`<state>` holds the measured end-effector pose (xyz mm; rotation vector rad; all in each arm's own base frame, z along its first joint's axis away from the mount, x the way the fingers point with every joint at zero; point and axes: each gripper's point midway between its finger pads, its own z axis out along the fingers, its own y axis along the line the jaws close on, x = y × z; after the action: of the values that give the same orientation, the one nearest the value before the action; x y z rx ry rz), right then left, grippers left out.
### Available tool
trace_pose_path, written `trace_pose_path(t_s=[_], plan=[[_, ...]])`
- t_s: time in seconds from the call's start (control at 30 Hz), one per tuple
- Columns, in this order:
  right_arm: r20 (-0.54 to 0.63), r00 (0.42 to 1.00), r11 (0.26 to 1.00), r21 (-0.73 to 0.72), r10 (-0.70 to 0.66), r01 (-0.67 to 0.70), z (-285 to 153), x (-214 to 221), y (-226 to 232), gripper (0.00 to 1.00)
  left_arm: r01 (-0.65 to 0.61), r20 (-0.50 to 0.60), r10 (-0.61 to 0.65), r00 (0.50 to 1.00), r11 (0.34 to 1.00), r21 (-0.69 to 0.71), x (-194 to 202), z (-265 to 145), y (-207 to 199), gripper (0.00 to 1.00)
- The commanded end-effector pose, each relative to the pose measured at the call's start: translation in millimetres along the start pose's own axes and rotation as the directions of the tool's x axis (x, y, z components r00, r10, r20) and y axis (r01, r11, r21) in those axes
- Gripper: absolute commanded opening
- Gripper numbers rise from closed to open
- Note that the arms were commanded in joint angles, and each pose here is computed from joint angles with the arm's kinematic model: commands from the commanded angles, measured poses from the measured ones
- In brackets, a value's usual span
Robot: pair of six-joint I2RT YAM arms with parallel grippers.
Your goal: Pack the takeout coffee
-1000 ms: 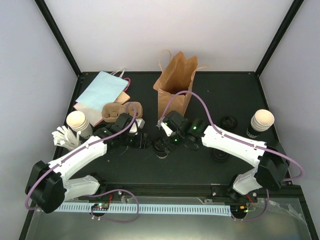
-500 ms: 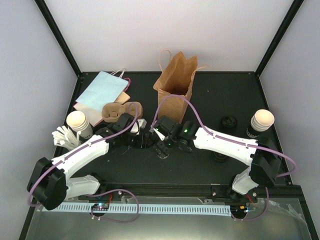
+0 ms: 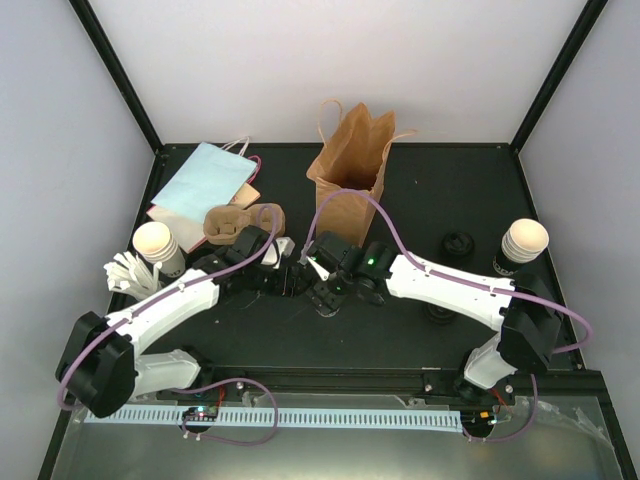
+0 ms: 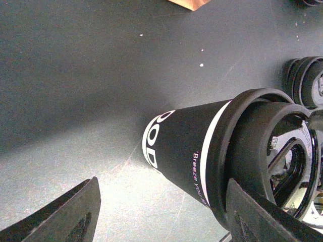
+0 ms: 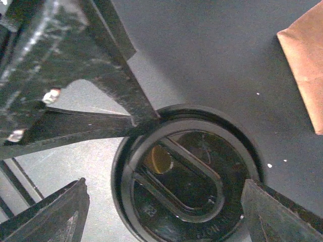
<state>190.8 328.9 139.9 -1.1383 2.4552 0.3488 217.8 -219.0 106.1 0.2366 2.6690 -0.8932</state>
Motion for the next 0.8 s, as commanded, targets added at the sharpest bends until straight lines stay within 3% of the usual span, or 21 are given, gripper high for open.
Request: trace_pose_path(t_s=[0.0, 0.43, 0.77], plan=[[-0.025, 1.000, 0.999, -0.041, -0.013, 0.012, 1.8, 6.8, 9.2, 0.85, -0.004, -0.032, 0.004, 0.999, 1.000, -0.007, 7.9, 9.0, 7.5, 0.70], [-0.030, 0.999, 0.999, -0.046, 0.012, -0.013, -4.3, 10.9, 9.2, 0.85, -0.018, -0.024, 0.017, 1.000, 1.000, -0.013, 0.7, 6.2, 4.0, 0.69], [0.014, 0.999, 0.998, 0.051, 0.030, -0.031, -22.8, 7.9, -11.9, 0.88, -0.044, 0.009, 0.044, 0.999, 0.999, 0.000, -19.9, 0.4, -9.7, 0.69]])
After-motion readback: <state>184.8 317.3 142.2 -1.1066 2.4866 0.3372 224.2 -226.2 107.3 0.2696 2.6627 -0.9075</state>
